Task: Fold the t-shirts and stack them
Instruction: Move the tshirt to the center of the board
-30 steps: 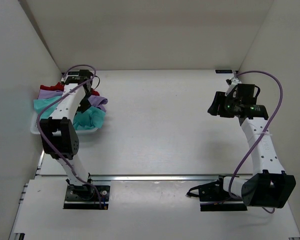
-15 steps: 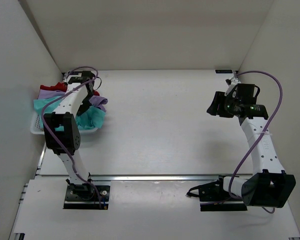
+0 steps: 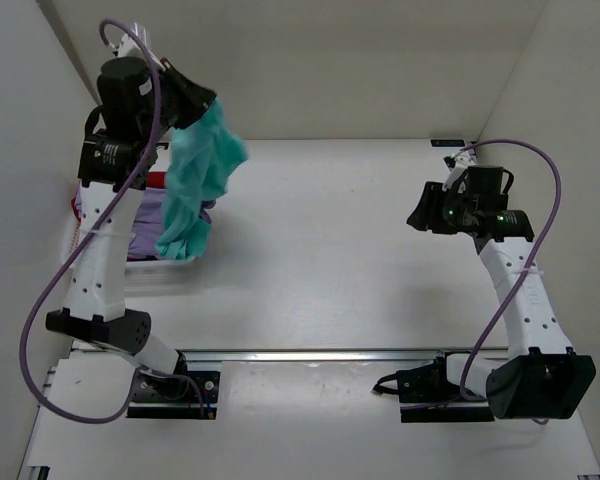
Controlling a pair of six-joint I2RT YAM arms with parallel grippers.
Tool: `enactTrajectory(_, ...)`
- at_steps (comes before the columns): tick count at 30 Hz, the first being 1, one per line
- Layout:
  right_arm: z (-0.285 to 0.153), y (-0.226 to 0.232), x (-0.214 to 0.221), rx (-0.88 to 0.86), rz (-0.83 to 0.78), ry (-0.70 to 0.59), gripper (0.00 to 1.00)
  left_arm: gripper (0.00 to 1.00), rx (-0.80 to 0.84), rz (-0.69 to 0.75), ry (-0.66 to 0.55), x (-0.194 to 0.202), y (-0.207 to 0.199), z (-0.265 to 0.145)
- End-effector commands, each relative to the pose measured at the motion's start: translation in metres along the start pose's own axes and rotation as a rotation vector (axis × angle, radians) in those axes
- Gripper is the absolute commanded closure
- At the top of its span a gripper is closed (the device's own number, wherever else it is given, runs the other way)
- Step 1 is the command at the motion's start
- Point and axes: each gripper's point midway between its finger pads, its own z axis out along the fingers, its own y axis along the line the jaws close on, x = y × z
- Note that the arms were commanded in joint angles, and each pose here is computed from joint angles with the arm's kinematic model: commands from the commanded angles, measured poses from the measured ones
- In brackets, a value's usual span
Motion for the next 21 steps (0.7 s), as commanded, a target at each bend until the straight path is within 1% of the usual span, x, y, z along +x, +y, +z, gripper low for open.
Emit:
enactTrajectory(1,-0.011,0.011,-0.017,-0.010,-0.040,-0.072,0.59,1.00,0.648,-0.033,0.033,-0.021,-0.130,-0.054)
enactTrajectory(2,-0.014,0.016,-0.016,-0.022,-0.049,-0.074,0.60,1.00,0.757,-0.054,0.061,-0.022,-0.151,-0.060)
enactTrajectory(3,-0.015,0.013,-0.017,-0.013,-0.038,-0.081,0.59,1.00,0.879,-0.032,0.040,-0.034,-0.172,-0.086)
enactTrajectory(4,-0.016,0.012,-0.017,-0.009,-0.032,-0.086,0.60,1.00,0.930,-0.076,0.080,-0.032,-0.181,-0.087)
enactTrajectory(6,-0.016,0.010,-0.013,-0.005,-0.023,-0.083,0.61,1.00,1.140,-0.117,0.128,-0.040,-0.205,-0.115)
enactTrajectory(7,-0.017,0.010,-0.010,-0.006,-0.022,-0.081,0.61,1.00,1.209,-0.098,0.146,-0.040,-0.212,-0.130)
enactTrajectory(8,-0.018,0.007,-0.009,0.007,-0.024,-0.085,0.61,1.00,1.252,-0.112,0.164,-0.040,-0.217,-0.131)
enactTrajectory(11,-0.020,0.005,-0.005,0.011,-0.010,-0.092,0.60,1.00,1.221,-0.099,0.242,-0.026,-0.210,-0.121)
enactTrajectory(12,-0.017,0.004,-0.003,0.010,-0.011,-0.085,0.60,1.00,1.191,-0.123,0.290,-0.014,-0.202,-0.111)
enactTrajectory(13,-0.017,0.006,-0.003,-0.003,-0.017,-0.094,0.60,1.00,1.138,-0.164,0.350,0.003,-0.187,-0.088)
enactTrajectory(14,-0.015,0.011,-0.003,-0.032,-0.012,-0.098,0.59,1.00,1.131,-0.199,0.389,0.017,-0.182,-0.084)
enactTrajectory(15,-0.016,0.015,-0.005,-0.050,-0.021,-0.109,0.58,1.00,1.135,-0.195,0.371,0.018,-0.180,-0.084)
enactTrajectory(16,-0.017,0.020,-0.014,-0.084,-0.038,-0.141,0.58,1.00,1.077,-0.219,0.389,0.024,-0.172,-0.073)
enactTrajectory(17,-0.019,0.035,-0.024,-0.141,-0.057,-0.176,0.56,1.00,1.075,-0.181,0.394,0.030,-0.173,-0.073)
enactTrajectory(18,-0.016,0.049,-0.030,-0.202,-0.092,-0.197,0.54,1.00,1.048,-0.168,0.413,0.037,-0.171,-0.065)
enactTrajectory(19,-0.017,0.065,-0.031,-0.255,-0.116,-0.207,0.50,1.00,1.035,-0.169,0.447,0.046,-0.169,-0.062)
enactTrajectory(20,-0.017,0.079,-0.040,-0.308,-0.156,-0.254,0.47,1.00,1.036,-0.169,0.459,0.048,-0.169,-0.060)
enactTrajectory(21,-0.020,0.098,-0.048,-0.357,-0.206,-0.306,0.41,1.00,1.033,-0.185,0.473,0.051,-0.168,-0.062)
